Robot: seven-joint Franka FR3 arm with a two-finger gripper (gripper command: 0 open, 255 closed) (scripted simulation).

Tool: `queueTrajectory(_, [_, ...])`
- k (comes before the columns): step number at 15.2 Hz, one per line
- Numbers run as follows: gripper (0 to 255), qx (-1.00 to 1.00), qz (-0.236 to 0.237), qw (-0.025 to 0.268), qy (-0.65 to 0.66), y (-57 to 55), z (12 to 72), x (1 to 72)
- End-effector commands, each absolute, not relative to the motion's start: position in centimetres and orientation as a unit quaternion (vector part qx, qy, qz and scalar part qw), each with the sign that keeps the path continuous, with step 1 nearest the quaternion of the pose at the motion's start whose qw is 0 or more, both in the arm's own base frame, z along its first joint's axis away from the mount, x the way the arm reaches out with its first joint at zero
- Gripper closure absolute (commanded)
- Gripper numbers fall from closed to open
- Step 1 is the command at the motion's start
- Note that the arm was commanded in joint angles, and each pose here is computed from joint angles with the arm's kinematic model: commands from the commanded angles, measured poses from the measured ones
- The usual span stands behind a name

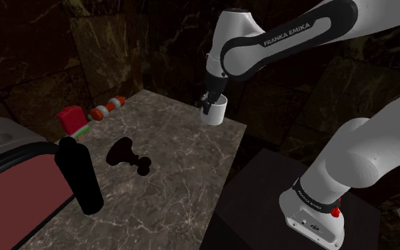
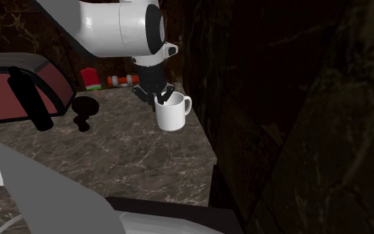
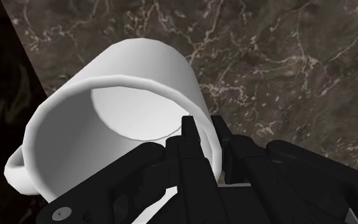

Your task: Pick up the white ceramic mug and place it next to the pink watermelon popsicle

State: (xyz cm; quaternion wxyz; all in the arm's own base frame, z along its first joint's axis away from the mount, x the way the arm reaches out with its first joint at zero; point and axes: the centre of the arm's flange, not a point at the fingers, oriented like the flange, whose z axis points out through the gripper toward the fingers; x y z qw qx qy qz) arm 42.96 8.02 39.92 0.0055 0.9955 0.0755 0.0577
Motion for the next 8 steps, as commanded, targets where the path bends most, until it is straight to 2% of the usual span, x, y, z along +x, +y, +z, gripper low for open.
queueTrajectory(1, [255, 0.995, 0.058, 0.005, 0.076, 8.0, 41.0, 43.0])
queueTrajectory(8, [255, 0.995, 0.058, 0.005, 0.076, 8.0, 44.6, 43.0])
